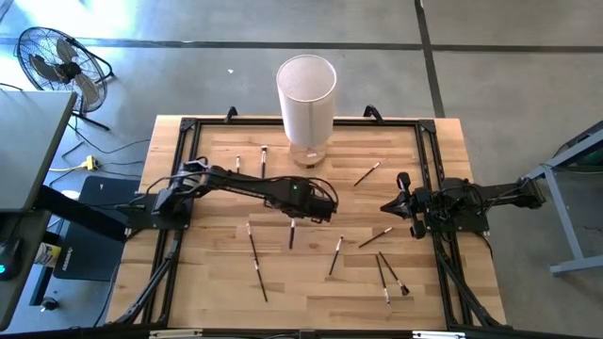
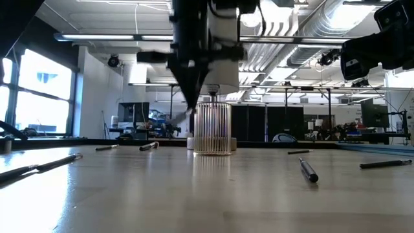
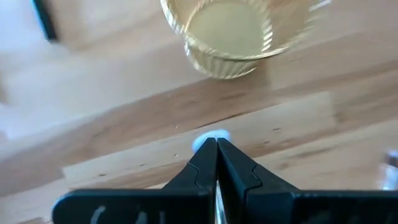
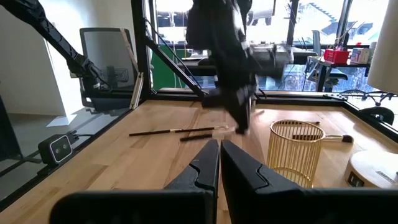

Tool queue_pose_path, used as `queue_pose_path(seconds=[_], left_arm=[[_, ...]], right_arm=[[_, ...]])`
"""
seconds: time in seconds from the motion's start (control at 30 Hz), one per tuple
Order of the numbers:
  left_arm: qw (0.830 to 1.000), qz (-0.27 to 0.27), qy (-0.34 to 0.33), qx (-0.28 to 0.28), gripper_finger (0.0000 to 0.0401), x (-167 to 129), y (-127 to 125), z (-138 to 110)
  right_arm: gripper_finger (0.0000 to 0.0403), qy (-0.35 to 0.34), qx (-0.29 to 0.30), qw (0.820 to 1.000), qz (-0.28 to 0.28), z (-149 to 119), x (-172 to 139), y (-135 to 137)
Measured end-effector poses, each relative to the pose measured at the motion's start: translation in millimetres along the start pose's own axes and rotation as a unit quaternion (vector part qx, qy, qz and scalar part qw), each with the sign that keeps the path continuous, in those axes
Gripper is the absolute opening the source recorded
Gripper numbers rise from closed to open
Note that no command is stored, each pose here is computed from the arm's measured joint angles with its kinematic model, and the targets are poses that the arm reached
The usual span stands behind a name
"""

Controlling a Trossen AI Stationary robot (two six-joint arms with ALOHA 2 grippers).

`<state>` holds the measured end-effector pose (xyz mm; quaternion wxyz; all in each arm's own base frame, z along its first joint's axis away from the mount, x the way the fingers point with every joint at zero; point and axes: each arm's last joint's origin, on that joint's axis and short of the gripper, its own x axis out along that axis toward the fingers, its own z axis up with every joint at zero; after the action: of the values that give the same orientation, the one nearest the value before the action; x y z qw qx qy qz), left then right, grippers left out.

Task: Put items in baskets/containers
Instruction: Put the black powder brush into the gold container

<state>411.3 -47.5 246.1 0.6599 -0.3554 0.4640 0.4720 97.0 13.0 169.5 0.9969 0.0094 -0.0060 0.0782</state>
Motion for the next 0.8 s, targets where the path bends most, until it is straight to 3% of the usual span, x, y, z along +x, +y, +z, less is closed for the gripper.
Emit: queue_pose_path(seconds=[0.2, 0.43, 0.63, 0.8], left_arm=[[0.991, -0.035, -0.131, 0.019, 0.0001, -56.7, -7.1, -1.8], [0.94, -0.062, -0.324, 0.085, 0.0001, -119.4, -9.3, 17.7], [0.899, -0.023, -0.424, 0.106, 0.0, -130.9, -13.2, 40.5], [0.892, -0.006, -0.427, 0.147, 0.0, -129.4, -15.3, 52.9]], right_arm=[[0.0012, 0.0, 0.0, 1.0, 0.0, 0.0, 0.0, 0.0], [0.0012, 0.0, 0.0, 1.0, 0.0, 0.0, 0.0, 0.0], [0.0012, 0.0, 0.0, 1.0, 0.0, 0.0, 0.0, 0.0], [0.0012, 0.0, 0.0, 1.0, 0.0, 0.0, 0.0, 0.0]])
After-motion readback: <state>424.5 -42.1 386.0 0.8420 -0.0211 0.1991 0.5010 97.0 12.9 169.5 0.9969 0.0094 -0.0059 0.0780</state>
